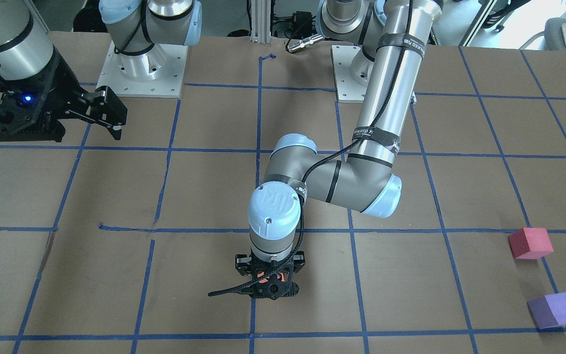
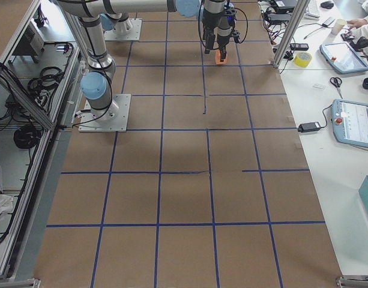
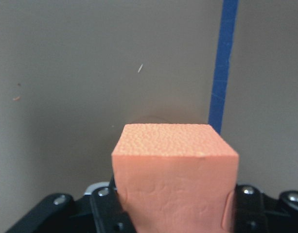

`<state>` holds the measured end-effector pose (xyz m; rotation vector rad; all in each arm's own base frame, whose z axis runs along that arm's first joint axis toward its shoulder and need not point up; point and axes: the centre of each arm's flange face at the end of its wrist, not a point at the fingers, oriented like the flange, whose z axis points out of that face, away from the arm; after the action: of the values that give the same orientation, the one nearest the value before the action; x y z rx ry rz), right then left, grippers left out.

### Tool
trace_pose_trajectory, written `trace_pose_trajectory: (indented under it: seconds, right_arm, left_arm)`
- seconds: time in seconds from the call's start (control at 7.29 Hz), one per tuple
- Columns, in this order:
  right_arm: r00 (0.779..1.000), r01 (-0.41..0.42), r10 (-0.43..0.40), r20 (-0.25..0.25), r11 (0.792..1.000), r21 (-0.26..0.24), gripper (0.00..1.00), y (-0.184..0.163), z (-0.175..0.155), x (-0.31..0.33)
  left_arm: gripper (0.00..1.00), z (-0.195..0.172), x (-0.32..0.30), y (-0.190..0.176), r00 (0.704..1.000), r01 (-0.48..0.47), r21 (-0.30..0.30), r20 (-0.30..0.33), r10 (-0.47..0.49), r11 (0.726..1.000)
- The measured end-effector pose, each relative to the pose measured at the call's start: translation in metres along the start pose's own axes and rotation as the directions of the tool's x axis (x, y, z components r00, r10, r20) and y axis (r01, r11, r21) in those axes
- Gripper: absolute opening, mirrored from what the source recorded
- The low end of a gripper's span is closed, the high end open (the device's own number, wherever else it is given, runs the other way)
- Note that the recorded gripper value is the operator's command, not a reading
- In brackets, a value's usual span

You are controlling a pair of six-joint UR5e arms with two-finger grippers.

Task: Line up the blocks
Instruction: 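Carry the orange cube with the left gripper toward the purple cube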

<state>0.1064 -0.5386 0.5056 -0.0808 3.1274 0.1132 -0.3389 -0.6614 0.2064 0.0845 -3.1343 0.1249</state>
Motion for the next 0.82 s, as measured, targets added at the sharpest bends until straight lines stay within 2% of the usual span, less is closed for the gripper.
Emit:
trace_pose_trajectory:
  seconds: [0.14, 0.41, 0.55, 0.82]
  right_arm:
    - [1.0, 0.0, 0.0, 0.0, 1.0, 0.0, 1.0, 0.0, 0.0, 0.0]
    - [1.0, -0.001, 0.001, 0.0, 1.0, 0.004, 1.0, 0.0, -0.001, 0.0]
    - [1.0, -0.002, 0.002, 0.0, 1.0, 0.005, 1.0, 0.0, -0.002, 0.0]
    - [1.0, -0.002, 0.002, 0.0, 1.0, 0.005, 1.0, 0.0, -0.002, 0.0]
  left_arm:
    - [0.0, -0.011, -0.025, -0.01, 1.0, 0.001, -0.005, 0.009, -0.001, 1.0]
    - [0.0, -0.034, -0.131, -0.033, 0.999, 0.003, -0.068, 0.049, 0.0, 0.998]
    - [0.0, -0.049, -0.184, -0.04, 0.996, 0.013, -0.067, 0.088, -0.007, 0.998]
    - [0.0, -0.084, -0.289, -0.052, 0.984, 0.088, -0.032, 0.157, -0.082, 0.996]
